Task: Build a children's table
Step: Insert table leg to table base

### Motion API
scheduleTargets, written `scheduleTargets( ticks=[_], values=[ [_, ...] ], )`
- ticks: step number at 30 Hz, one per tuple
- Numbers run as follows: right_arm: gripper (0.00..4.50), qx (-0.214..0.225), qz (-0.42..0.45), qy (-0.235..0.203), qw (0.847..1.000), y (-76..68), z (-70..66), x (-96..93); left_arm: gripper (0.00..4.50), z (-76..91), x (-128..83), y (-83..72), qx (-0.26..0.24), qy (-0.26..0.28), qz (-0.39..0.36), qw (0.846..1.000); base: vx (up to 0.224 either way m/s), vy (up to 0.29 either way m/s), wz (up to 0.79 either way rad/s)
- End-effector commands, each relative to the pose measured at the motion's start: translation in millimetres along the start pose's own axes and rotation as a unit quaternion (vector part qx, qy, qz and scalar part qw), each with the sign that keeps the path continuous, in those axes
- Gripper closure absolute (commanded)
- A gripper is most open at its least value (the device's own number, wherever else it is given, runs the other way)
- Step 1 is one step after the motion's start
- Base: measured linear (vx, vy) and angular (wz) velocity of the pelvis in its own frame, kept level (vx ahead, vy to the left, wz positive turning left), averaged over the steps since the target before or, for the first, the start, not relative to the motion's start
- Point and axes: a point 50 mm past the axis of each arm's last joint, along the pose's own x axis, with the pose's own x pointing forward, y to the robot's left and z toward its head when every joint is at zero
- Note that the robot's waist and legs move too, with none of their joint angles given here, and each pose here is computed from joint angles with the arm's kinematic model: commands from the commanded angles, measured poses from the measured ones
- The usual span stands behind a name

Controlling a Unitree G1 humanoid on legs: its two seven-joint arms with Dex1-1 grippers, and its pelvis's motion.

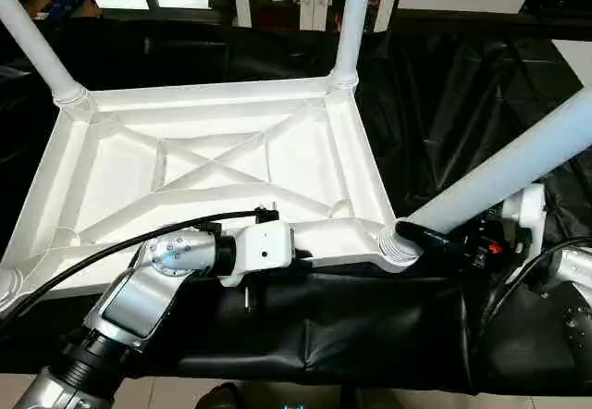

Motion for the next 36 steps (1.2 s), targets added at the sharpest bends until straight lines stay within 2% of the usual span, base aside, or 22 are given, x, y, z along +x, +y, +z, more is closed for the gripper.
scheduleTargets(
  ticks=[1, 3, 5, 6, 8, 9, 10, 13, 15, 17, 19, 22, 23, 26, 30, 34, 35, 36],
  values=[
    [2.66, 0.140, -0.039, 0.046, 0.988, 2.8, -37.6, -4.5, 4.50, -4.1, 8, -8.1, -0.024, -0.013, -0.004, 1.000, 0.000, 0.000, 0.00],
    [2.66, 0.162, -0.089, -0.036, 0.982, -17.6, -10.9, -3.3, 4.50, -3.9, 8, -8.2, -0.024, -0.015, -0.004, 1.000, 0.000, 0.000, 0.00],
    [2.66, 0.192, -0.109, -0.117, 0.968, -32.5, 17.6, -4.7, 4.50, -4.1, 7, -8.5, -0.025, -0.015, -0.004, 1.000, 0.000, 0.000, 0.00],
    [2.66, 0.216, -0.104, -0.166, 0.957, -38.3, 35.3, -6.5, 4.50, -4.4, 7, -8.9, -0.025, -0.015, -0.005, 1.000, 0.000, 0.000, 0.00],
    [2.66, 0.238, -0.089, -0.199, 0.947, -39.8, 48.0, -7.6, 4.50, -4.4, 7, -9.1, -0.026, -0.015, -0.005, 1.000, 0.000, 0.000, 0.00],
    [2.66, 0.273, -0.052, -0.232, 0.932, -37.1, 63.5, -8.5, 4.50, -4.3, 7, -9.7, -0.027, -0.015, -0.006, 1.000, 0.000, 0.000, 0.00],
    [2.66, 0.281, -0.040, -0.238, 0.929, -35.6, 66.9, -8.4, 4.50, -4.3, 7, -9.8, -0.027, -0.015, -0.006, 0.999, 0.000, 0.000, 0.00],
    [2.66, 0.342, 0.016, -0.282, 0.896, -30.6, 82.0, -11.9, 4.50, -3.5, 9, -11.0, -0.029, -0.017, -0.008, 0.999, 0.000, 0.000, 0.00],
    [2.66, 0.351, 0.025, -0.287, 0.891, -30.0, 83.7, -13.0, 4.50, -3.2, 9, -11.0, -0.029, -0.017, -0.008, 0.999, 0.000, 0.000, 0.00],
    [2.66, 0.373, 0.058, -0.295, 0.878, -25.5, 87.3, -14.4, 4.50, -3.0, 9, -11.2, -0.030, -0.017, -0.009, 0.999, 0.000, 0.000, 0.00],
    [2.66, 0.409, 0.102, -0.303, 0.855, -19.0, 91.0, -18.8, 4.50, -2.6, 8, -11.4, -0.031, -0.018, -0.009, 0.999, 0.000, 0.000, 0.00],
    [2.66, 0.435, 0.128, -0.304, 0.838, -14.2, 93.7, -21.2, 4.50, -2.6, 8, -11.9, -0.031, -0.017, -0.010, 0.999, 0.000, 0.000, 0.00],
    [2.66, 0.435, 0.128, -0.304, 0.838, -14.2, 93.7, -21.2, 4.50, -2.6, 8, -11.9, -0.031, -0.017, -0.010, 0.999, 0.000, 0.000, 0.00],
    [2.66, 0.459, 0.145, -0.321, 0.816, -10.7, 97.9, -25.1, 4.50, -2.8, 7, -12.8, -0.032, -0.016, -0.010, 0.999, 0.000, 0.000, 0.00],
    [2.66, 0.466, 0.157, -0.322, 0.809, -9.7, 99.3, -29.3, 4.50, -2.7, 7, -13.5, -0.033, -0.015, -0.012, 0.999, 0.000, 0.000, 0.00],
    [2.66, 0.468, 0.112, -0.345, 0.806, -17.8, 99.5, -28.3, 4.50, -2.3, 8, -13.9, -0.032, -0.016, -0.012, 0.999, 0.000, 0.000, 0.00],
    [2.66, 0.479, 0.047, -0.369, 0.795, -28.6, 97.7, -26.2, 4.50, -1.8, 8, -13.9, -0.032, -0.016, -0.012, 0.999, 0.000, 0.000, 0.00],
    [2.66, 0.484, 0.026, -0.375, 0.790, -32.0, 96.7, -25.7, 4.50, -1.7, 8, -14.0, -0.032, -0.017, -0.012, 0.999, 0.000, 0.000, 0.00]
  ],
)
